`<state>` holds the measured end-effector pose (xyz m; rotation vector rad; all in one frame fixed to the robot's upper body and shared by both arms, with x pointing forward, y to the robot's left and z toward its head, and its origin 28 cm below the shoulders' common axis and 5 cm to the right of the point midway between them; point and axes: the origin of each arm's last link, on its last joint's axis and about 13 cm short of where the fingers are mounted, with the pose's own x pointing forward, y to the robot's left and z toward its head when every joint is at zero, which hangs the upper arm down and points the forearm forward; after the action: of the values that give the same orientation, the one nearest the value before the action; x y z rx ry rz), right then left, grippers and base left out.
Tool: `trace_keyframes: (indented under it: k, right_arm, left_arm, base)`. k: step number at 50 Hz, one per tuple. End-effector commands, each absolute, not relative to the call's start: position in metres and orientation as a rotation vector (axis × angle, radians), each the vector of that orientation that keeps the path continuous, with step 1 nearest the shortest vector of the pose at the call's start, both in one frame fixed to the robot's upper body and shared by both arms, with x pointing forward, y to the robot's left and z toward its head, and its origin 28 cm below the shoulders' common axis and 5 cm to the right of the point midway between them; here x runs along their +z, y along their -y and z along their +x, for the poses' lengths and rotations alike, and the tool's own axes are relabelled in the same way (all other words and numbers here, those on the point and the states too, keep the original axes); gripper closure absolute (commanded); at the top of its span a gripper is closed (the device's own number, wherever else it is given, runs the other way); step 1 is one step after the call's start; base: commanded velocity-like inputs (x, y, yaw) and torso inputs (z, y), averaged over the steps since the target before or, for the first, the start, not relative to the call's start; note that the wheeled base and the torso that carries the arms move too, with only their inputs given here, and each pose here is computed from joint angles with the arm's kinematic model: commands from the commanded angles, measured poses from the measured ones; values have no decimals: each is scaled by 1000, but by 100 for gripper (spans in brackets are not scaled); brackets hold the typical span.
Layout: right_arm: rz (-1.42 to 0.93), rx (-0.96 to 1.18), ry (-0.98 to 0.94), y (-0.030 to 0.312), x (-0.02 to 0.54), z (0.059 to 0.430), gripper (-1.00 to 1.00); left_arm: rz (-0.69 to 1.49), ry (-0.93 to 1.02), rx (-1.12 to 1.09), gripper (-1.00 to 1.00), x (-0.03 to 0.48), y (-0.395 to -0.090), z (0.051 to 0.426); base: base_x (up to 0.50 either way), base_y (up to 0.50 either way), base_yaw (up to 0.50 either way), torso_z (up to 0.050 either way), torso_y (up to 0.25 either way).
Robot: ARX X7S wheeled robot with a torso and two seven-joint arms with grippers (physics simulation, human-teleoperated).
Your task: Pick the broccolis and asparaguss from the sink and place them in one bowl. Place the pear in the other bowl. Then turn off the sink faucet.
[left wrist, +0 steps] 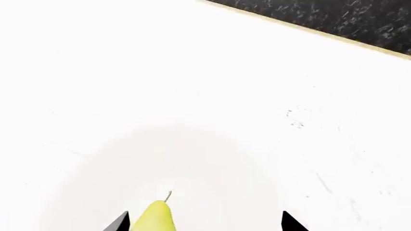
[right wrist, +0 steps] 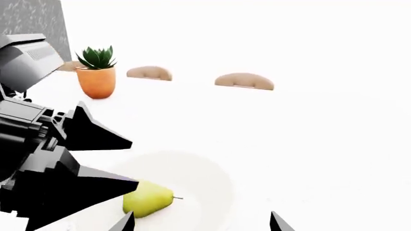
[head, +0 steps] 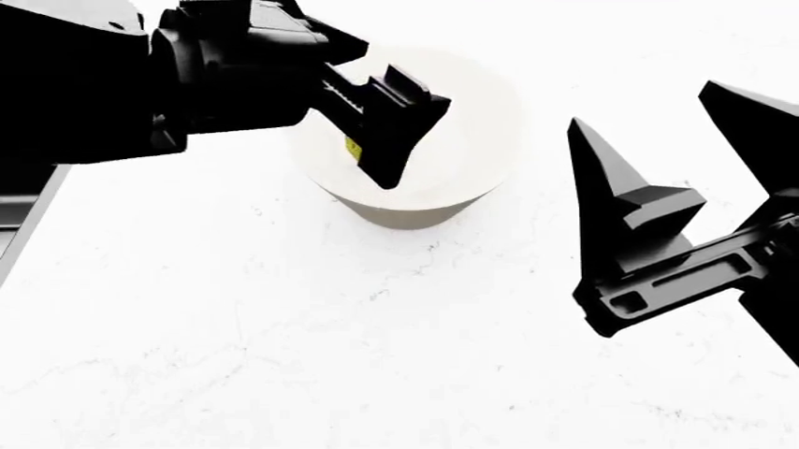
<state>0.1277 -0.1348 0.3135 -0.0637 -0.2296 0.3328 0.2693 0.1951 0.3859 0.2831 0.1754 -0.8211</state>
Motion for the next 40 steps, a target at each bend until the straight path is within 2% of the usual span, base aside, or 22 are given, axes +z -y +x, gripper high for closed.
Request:
trace_keyframes:
  k: [1, 13, 27, 38, 40]
  right_arm:
    - [-89, 341, 224, 131, 319, 129, -100]
    - [-120, 399, 219, 121, 328, 134, -100]
    - [-100, 420, 219, 117, 333, 139, -100]
    - [-132, 432, 188, 114, 331, 145, -100]
    - [-135, 435, 181, 113, 328, 145, -100]
  left_arm:
    - [310, -41, -778, -100, 389, -210, 246]
    - [324, 78, -676, -100, 366, -225, 209]
    - [263, 81, -569, -100, 335, -245, 196]
    - [232, 57, -554, -100, 318, -244, 189]
    - [237, 62, -553, -100, 319, -245, 190]
  base:
    - [0, 0, 0, 0, 0]
    - [0, 0, 0, 0, 0]
    - [0, 0, 0, 0, 0]
    - [0, 0, 0, 0, 0]
    - [10, 500, 0, 0, 0]
